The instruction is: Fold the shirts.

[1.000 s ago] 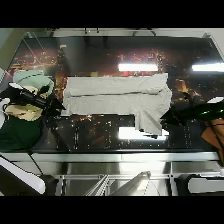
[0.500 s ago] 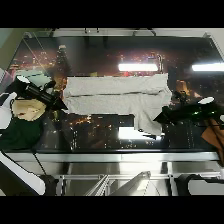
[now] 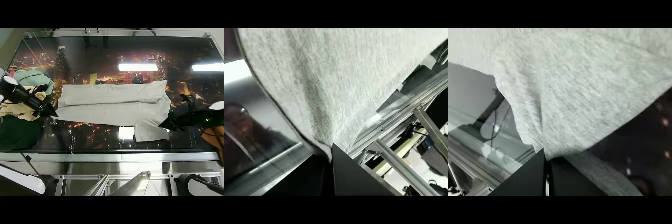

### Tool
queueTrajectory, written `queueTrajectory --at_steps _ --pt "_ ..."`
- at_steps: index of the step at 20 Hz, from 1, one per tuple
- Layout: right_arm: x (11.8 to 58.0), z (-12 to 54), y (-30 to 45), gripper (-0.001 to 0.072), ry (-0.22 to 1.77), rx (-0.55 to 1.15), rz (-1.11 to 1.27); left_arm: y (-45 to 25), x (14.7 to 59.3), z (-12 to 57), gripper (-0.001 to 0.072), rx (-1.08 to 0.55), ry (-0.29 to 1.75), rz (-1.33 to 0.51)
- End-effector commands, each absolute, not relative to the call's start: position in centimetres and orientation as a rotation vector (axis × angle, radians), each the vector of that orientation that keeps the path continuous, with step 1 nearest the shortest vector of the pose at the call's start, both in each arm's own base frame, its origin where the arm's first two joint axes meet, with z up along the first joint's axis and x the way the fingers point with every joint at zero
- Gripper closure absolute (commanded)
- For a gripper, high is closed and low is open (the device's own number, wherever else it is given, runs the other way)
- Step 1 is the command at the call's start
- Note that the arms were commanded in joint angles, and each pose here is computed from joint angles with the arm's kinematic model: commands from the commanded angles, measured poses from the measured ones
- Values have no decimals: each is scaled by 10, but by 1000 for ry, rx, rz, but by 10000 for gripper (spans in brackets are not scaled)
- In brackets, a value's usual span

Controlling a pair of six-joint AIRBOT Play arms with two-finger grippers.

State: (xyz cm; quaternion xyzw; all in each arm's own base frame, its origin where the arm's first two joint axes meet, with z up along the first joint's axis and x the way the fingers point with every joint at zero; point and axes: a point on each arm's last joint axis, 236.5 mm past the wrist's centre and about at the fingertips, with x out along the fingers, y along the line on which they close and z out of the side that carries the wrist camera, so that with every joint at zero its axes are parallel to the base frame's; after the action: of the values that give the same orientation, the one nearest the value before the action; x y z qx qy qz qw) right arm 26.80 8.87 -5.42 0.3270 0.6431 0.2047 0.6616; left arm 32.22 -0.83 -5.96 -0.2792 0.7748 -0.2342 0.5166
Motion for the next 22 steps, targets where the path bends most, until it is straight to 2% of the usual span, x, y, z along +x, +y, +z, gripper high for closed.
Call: queueTrajectory --at_steps 1,4,6,14,17,22 --pt "269 -31 74 696 1335 719 419 12 303 -48 691 -718 1799 -515" --pt "321 3 84 696 1090 762 484 8 317 -33 691 -797 1728 -547" --pt "361 17 89 696 978 782 508 1 335 -28 692 -772 1711 -584" --pt "473 -52 76 694 994 761 396 -29 427 -62 694 -585 1672 -632" --pt "486 -82 65 695 1026 769 362 -24 444 -81 696 -583 1682 -607" --pt "474 -104 45 686 1091 655 343 2 452 -91 694 -568 1683 -520"
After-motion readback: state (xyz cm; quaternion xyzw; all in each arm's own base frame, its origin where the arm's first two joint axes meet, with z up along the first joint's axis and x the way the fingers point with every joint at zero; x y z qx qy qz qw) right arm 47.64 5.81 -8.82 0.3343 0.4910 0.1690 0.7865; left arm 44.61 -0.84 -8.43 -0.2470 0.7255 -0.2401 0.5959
